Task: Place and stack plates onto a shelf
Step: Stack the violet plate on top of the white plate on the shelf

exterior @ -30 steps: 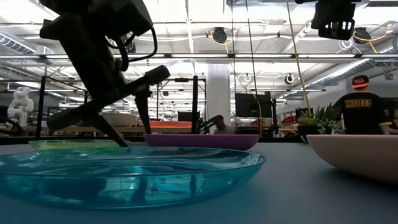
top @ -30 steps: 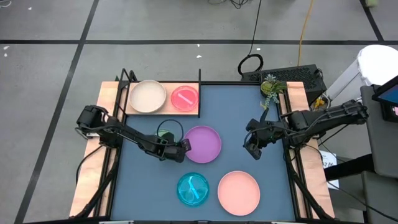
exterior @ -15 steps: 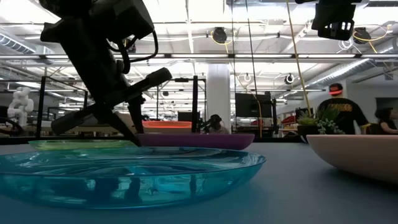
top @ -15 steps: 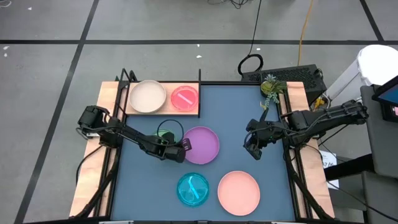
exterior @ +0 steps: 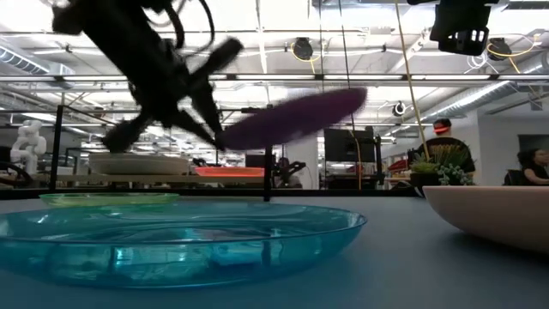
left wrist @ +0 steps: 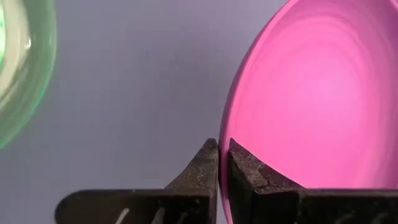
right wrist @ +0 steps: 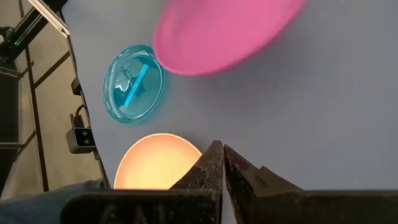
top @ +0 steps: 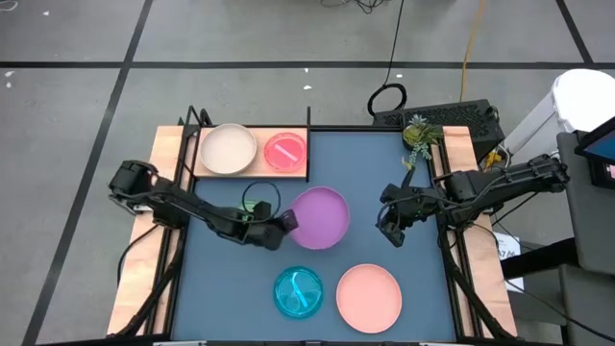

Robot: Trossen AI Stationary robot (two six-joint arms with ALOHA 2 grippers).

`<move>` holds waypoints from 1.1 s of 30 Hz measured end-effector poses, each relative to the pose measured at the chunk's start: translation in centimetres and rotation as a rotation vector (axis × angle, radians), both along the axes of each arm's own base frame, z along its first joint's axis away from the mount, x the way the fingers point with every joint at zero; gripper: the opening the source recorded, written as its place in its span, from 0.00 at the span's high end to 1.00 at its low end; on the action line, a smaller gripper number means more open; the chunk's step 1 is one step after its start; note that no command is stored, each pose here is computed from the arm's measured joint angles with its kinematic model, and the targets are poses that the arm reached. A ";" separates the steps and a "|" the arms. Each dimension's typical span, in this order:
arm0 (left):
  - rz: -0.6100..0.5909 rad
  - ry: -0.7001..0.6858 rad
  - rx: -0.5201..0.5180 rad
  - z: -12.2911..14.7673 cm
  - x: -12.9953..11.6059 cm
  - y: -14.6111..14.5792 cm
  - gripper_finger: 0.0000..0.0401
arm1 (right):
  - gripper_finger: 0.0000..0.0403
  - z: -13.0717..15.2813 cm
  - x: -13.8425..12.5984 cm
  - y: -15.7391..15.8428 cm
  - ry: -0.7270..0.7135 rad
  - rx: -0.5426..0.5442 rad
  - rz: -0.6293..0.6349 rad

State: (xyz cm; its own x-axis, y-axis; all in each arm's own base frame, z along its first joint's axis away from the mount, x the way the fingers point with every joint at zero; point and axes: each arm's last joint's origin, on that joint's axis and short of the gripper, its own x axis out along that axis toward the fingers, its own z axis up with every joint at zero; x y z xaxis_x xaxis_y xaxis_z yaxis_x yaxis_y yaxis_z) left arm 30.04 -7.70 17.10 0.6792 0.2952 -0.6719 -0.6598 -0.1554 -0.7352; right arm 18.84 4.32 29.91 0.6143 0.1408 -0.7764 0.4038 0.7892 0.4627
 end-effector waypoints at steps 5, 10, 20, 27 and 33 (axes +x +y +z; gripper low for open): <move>-0.024 -0.056 0.030 3.0 -1.2 0.4 0.97 | 1.00 0.0 0.0 0.0 -0.005 -0.004 0.006; -0.048 -0.092 0.045 5.7 -2.8 0.8 0.97 | 1.00 -0.6 0.1 0.0 0.005 -0.005 0.006; -0.022 -0.226 0.108 9.9 -5.2 1.9 0.97 | 1.00 -1.7 0.1 0.0 -0.054 0.037 -0.025; 0.047 -0.291 0.210 13.2 -5.9 2.4 0.97 | 1.00 -1.1 -0.4 -0.1 -0.095 0.059 -0.037; 0.132 -0.191 0.293 14.8 -6.5 3.5 0.97 | 1.00 -0.5 -0.9 -0.2 -0.133 0.071 -0.039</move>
State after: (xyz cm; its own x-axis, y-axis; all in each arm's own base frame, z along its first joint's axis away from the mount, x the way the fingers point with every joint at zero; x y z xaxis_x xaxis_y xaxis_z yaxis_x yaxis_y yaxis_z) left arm 23.59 -4.17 31.94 0.7277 0.5493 -0.4107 -0.4946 0.0053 -0.8691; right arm 17.90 4.12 29.39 0.7172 0.1668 -0.6766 0.3647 0.7375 0.5684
